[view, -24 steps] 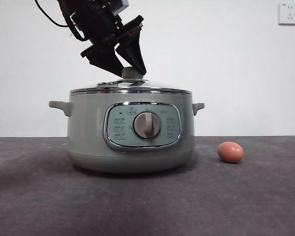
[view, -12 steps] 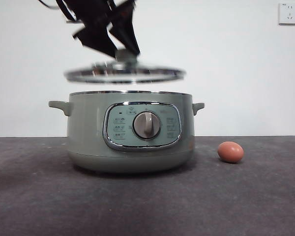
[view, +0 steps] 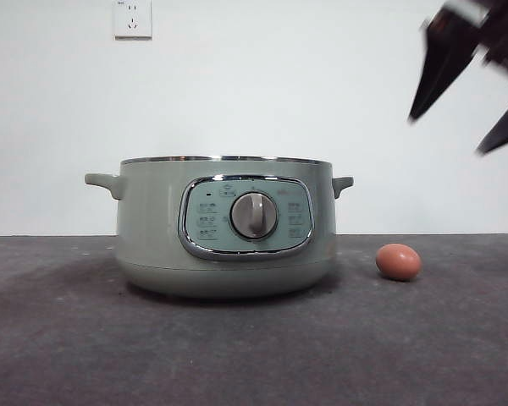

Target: Pick up the egg,open the lid,put the egg in the pot,close the lid

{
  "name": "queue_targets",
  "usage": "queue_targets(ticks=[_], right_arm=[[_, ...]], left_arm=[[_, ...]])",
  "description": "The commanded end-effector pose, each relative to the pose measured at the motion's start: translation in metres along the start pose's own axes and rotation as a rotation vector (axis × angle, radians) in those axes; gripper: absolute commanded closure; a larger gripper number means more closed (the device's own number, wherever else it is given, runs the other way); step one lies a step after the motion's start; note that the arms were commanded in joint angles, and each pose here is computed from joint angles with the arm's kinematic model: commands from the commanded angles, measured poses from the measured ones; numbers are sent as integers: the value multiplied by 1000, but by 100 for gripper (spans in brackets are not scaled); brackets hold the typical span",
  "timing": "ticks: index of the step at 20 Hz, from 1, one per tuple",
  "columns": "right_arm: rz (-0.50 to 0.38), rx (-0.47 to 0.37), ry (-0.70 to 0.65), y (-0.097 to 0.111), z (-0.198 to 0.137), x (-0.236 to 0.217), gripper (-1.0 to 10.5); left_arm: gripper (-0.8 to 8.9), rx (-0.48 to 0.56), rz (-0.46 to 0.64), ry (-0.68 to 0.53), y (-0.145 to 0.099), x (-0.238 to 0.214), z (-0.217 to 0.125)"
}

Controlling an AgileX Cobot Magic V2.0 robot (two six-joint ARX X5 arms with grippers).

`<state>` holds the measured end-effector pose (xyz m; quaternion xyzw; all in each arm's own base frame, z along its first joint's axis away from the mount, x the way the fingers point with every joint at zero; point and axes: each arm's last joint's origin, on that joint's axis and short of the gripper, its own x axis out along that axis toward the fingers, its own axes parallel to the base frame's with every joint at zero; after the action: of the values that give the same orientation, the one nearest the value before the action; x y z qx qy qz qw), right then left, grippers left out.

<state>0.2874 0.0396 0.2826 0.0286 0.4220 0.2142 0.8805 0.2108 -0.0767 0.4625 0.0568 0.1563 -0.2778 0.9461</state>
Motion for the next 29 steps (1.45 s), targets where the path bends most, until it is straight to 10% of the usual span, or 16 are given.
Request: queue_targets(ticks=[1,18,29], right_arm=[[-39,-50,49,-2,3,28,318],[-127,-164,223,-7,12,138,324],[-128,-148,242,-11,5,155,832]], left_arm=[[821,10,25,-67,-4,-37,5],[821,-5,49,-38,-23,-110,-15],[821,-5,49,-38,-23,-110,-15]])
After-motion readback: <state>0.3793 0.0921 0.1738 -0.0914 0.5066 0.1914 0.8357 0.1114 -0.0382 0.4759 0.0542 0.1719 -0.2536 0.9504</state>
